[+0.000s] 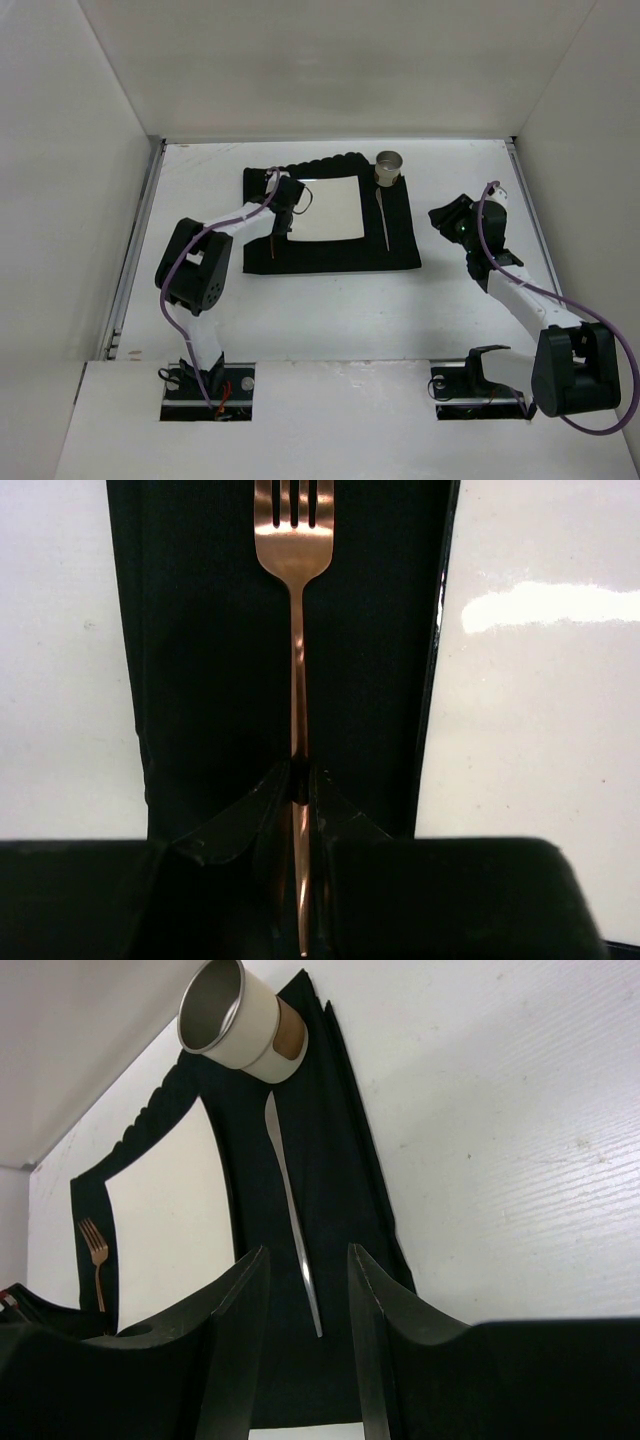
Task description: Set the dinner table for one person
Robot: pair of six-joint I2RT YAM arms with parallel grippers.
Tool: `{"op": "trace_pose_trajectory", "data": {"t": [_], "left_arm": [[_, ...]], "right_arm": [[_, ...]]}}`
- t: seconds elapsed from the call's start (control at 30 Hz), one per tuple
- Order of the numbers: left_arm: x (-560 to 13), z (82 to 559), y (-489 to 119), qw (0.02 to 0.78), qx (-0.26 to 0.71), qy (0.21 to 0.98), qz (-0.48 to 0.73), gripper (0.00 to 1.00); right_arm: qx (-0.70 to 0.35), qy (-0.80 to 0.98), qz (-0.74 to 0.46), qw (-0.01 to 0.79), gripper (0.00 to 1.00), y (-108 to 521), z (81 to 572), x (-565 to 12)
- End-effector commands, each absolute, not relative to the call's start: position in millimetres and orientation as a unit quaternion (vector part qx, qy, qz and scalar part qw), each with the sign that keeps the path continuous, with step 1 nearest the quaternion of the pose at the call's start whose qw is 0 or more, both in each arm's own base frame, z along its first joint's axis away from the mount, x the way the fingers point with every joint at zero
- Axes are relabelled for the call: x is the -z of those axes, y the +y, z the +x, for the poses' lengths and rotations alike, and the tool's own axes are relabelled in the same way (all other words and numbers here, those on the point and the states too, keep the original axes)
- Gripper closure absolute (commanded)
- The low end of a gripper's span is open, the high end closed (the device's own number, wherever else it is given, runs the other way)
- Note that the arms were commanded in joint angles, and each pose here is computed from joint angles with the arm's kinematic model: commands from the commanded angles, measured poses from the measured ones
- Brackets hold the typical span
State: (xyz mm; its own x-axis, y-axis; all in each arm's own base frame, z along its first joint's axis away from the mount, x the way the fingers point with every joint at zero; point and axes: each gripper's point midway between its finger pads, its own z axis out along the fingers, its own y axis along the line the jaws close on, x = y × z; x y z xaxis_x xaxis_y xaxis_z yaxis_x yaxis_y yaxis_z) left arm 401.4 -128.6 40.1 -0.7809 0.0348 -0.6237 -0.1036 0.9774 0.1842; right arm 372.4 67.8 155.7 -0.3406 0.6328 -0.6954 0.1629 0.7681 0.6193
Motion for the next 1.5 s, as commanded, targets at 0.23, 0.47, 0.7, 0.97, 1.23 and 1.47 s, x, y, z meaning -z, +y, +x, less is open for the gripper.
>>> {"op": "trace_pose_trajectory", "data": {"t": [0.23, 0.47, 0.7, 0.97, 1.23, 1.47], "left_arm": [[-47.3, 414.3, -122.4, 0.344, -0.119, 0.931, -0.014, 0.94], [-38.6, 415.4, -120.6, 0.341, -0.122, 0.932, -0.013, 0.90], [-59.4, 413.2, -121.6, 0.368, -0.118, 0.922, -0.023, 0.71], [-111.2, 395.6, -119.6, 0.436, -0.111, 0.890, -0.065, 0.66], [-144.3, 347.6, -89.0, 0.494, -0.043, 0.850, -0.179, 0.77], [-128.3, 283.1, -29.3, 0.501, -0.015, 0.814, -0.293, 0.79]], "right_arm": [[-0.245, 0.765, 0.240, 0.545, 0.57, 72.6, 379.6, -178.2], [-0.244, 0.765, 0.240, 0.546, 0.57, 72.5, 379.5, -178.7], [-0.244, 0.765, 0.239, 0.546, 0.52, 72.4, 379.1, -178.5], [-0.241, 0.761, 0.242, 0.551, 0.50, 70.2, 378.5, -180.9], [-0.242, 0.757, 0.246, 0.554, 0.49, 67.3, 377.7, -181.2], [-0.242, 0.756, 0.246, 0.556, 0.48, 66.7, 377.6, -182.3]]}}
